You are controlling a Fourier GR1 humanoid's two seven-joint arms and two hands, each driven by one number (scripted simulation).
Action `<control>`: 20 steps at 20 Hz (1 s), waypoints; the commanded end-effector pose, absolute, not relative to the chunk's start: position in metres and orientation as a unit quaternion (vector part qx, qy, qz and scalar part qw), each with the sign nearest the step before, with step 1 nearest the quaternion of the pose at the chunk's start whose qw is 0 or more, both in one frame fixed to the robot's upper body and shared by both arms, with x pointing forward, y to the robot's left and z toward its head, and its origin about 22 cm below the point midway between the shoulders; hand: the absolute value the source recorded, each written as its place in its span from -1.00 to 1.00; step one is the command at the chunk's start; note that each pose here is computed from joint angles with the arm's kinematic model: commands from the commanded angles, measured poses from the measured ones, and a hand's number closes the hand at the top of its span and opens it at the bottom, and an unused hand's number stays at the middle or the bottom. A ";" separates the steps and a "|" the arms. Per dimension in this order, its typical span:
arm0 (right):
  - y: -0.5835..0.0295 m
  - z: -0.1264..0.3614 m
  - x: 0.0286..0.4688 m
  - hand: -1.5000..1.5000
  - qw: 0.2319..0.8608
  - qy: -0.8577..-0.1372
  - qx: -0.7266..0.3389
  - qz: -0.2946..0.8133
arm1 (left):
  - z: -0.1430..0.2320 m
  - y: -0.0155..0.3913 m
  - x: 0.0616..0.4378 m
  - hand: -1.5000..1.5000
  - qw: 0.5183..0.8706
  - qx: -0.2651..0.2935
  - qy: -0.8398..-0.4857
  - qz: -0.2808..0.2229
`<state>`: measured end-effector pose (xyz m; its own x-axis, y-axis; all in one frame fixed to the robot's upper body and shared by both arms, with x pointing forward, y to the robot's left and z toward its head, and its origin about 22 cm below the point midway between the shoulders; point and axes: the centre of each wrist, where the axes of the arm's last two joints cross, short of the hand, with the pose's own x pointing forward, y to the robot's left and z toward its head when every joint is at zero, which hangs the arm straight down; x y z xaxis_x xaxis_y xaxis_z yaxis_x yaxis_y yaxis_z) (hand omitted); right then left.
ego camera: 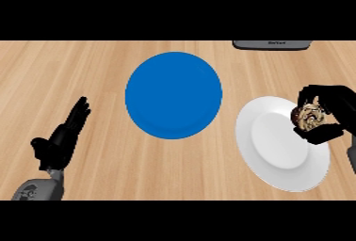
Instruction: Pick the cupcake from the plate and place it in the plate
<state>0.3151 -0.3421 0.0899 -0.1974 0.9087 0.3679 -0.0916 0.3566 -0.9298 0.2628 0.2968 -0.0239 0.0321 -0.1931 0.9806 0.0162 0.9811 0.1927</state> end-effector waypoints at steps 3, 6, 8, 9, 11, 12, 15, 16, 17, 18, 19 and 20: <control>-0.348 0.136 0.329 1.00 0.474 -0.688 -0.329 0.440 | -0.019 0.283 0.266 0.00 0.720 0.065 -0.688 -0.060; -0.342 0.160 0.337 1.00 0.447 -0.735 -0.327 0.392 | -0.021 0.296 0.256 0.00 0.717 0.069 -0.691 -0.061; -0.333 0.163 0.331 1.00 0.426 -0.753 -0.327 0.379 | -0.031 0.309 0.252 0.00 0.718 0.066 -0.689 -0.070; -0.317 0.154 0.330 1.00 0.430 -0.755 -0.324 0.376 | -0.023 0.294 0.262 0.00 0.719 0.072 -0.688 -0.068; -0.310 0.173 0.333 1.00 0.425 -0.753 -0.327 0.381 | -0.017 0.289 0.252 0.00 0.723 0.063 -0.685 -0.061; -0.306 0.178 0.334 1.00 0.433 -0.756 -0.310 0.380 | -0.027 0.297 0.248 0.00 0.720 0.064 -0.688 -0.064; -0.285 0.194 0.341 1.00 0.430 -0.770 -0.290 0.373 | -0.034 0.304 0.237 0.00 0.724 0.068 -0.684 -0.065; -0.270 0.203 0.341 1.00 0.431 -0.764 -0.284 0.387 | -0.020 0.299 0.262 0.00 0.721 0.073 -0.686 -0.063; -0.266 0.189 0.346 1.00 0.431 -0.765 -0.286 0.384 | -0.028 0.290 0.256 0.00 0.721 0.066 -0.687 -0.066; -0.255 0.202 0.351 1.00 0.426 -0.764 -0.289 0.389 | -0.017 0.304 0.252 0.00 0.720 0.067 -0.688 -0.071; -0.257 0.197 0.345 1.00 0.431 -0.764 -0.286 0.386 | -0.017 0.316 0.263 0.00 0.724 0.065 -0.684 -0.064; -0.247 0.175 0.351 1.00 0.429 -0.763 -0.278 0.397 | -0.015 0.292 0.246 0.00 0.718 0.071 -0.689 -0.070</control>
<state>0.3451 -0.2702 0.1862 -0.4581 0.7770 0.4317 0.1090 0.5311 -0.8403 0.2533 0.2999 -0.0212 0.0488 -0.1892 0.9807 0.0032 0.9819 0.1893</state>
